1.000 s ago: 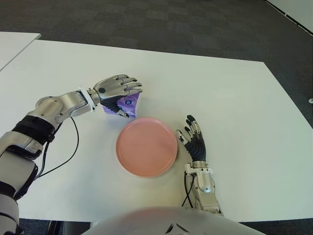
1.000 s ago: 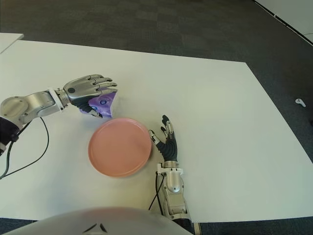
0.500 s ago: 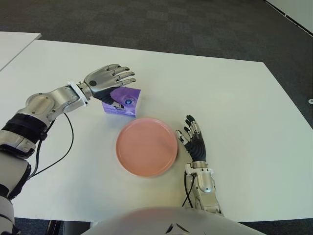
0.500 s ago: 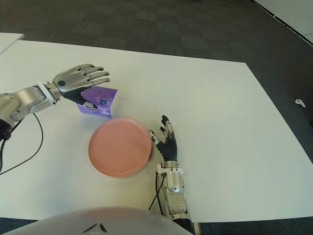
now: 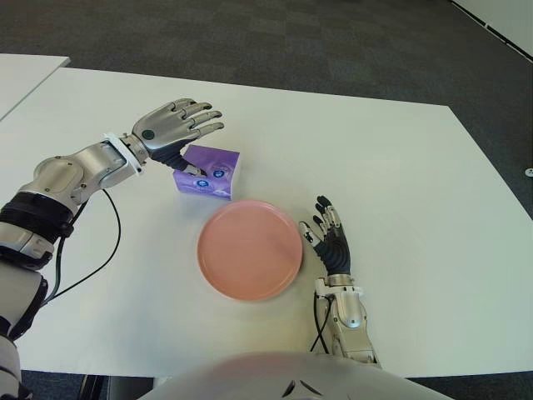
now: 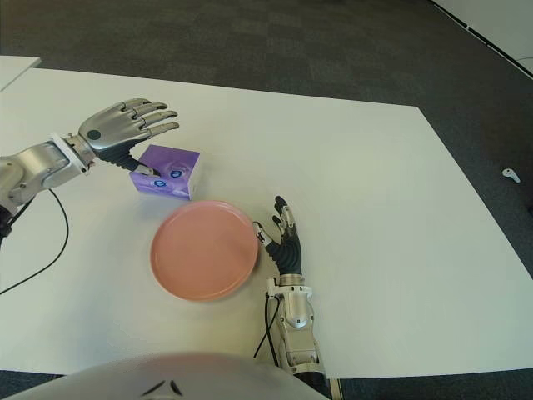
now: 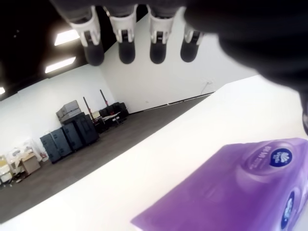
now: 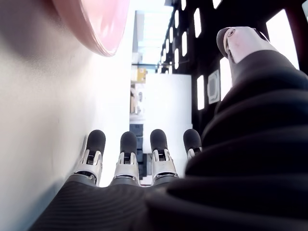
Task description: Put the tissue paper into the plate.
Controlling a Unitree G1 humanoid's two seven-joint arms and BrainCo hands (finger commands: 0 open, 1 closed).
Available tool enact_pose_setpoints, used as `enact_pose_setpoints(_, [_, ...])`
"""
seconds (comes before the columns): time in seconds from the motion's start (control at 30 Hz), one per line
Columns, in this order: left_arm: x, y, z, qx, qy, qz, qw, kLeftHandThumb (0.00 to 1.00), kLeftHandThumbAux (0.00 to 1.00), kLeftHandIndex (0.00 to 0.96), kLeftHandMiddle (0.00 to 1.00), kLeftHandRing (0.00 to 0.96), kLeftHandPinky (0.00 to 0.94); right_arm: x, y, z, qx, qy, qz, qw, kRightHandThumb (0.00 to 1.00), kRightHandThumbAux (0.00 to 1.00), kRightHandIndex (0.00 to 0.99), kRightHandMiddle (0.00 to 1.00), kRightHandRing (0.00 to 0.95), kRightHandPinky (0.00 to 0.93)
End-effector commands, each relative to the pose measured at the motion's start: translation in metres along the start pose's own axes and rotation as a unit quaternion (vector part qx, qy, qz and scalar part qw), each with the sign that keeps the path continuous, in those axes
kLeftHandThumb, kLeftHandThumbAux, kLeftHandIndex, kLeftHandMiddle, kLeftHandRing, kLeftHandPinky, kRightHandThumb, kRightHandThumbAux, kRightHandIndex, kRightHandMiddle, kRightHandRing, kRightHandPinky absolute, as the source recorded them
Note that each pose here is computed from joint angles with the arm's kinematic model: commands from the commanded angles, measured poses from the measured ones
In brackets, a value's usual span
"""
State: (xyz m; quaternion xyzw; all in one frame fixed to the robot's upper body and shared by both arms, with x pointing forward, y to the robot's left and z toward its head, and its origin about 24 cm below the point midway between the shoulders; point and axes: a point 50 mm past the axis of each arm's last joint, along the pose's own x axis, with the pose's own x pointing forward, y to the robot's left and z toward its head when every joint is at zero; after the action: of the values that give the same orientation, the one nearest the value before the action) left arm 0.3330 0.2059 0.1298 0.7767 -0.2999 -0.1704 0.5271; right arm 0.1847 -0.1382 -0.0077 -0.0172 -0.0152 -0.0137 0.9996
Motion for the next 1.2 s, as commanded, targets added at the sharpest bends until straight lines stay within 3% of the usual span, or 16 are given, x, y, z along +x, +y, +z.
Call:
enact_pose_setpoints(0.03, [-0.008, -0.013, 0.000, -0.002, 0.006, -0.027, 1.000, 0.000, 0.311, 0.000, 0.000, 0.000, 0.000, -0.029, -0.005, -0.039, -0.002, 0.118, -0.004, 0.993, 0.000, 0.677, 0.000, 0.000, 0.000, 0.000])
enact_pose_setpoints(1.2, [-0.010, -0.057, 0.016, -0.070, 0.001, -0.128, 0.989, 0.004, 0.296, 0.000, 0.000, 0.000, 0.000, -0.029, -0.004, -0.039, -0.005, 0.121, -0.016, 0.993, 0.038, 0.677, 0.000, 0.000, 0.000, 0.000])
